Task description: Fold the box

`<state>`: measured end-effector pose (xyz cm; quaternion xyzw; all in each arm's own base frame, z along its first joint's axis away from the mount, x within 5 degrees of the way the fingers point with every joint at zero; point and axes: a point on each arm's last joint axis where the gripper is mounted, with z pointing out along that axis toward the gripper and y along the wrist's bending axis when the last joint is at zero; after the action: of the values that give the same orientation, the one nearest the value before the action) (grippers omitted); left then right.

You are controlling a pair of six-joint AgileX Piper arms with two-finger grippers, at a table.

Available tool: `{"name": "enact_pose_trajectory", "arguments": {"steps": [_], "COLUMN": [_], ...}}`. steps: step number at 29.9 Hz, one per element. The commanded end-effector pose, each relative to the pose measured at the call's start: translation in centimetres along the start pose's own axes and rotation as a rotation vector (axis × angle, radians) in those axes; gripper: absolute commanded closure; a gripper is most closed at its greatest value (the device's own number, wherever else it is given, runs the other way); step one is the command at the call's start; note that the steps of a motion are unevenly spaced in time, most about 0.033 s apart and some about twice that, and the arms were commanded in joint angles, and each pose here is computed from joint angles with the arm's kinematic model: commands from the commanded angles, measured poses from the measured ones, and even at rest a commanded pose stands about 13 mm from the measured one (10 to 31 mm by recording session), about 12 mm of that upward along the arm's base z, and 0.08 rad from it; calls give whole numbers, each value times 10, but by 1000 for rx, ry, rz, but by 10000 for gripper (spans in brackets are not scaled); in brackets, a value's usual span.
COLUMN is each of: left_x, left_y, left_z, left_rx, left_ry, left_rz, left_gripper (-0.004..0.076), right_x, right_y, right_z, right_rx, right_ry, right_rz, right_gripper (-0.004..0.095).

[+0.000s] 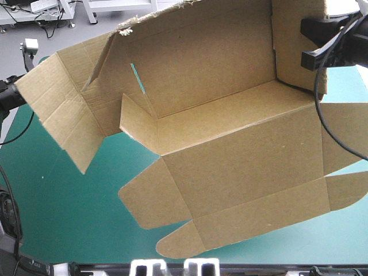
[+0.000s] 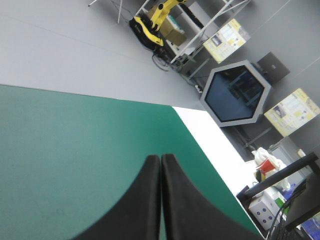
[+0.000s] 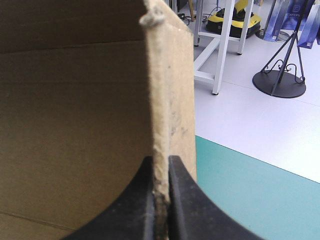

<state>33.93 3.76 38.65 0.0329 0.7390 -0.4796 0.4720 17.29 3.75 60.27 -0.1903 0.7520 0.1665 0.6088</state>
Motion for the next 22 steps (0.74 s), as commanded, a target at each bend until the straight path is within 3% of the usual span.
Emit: {"name": "enact_pose_trajectory", "arguments": {"steps": [1, 22], "left_x": [-12, 0], "left_y": [-41, -116], "left_z": [-8, -16], "left_rx": [169, 237], "left_ry": [-37, -1], "left_rz": [50, 122], "left_gripper": [724, 725], "right_x": [-12, -3], "right_y": [4, -43], "right_z": [-5, 71], "right_rx": [-23, -44], "right_ry": [-103, -94], "right_rz": [22, 153], "right_gripper": [932, 932]}}
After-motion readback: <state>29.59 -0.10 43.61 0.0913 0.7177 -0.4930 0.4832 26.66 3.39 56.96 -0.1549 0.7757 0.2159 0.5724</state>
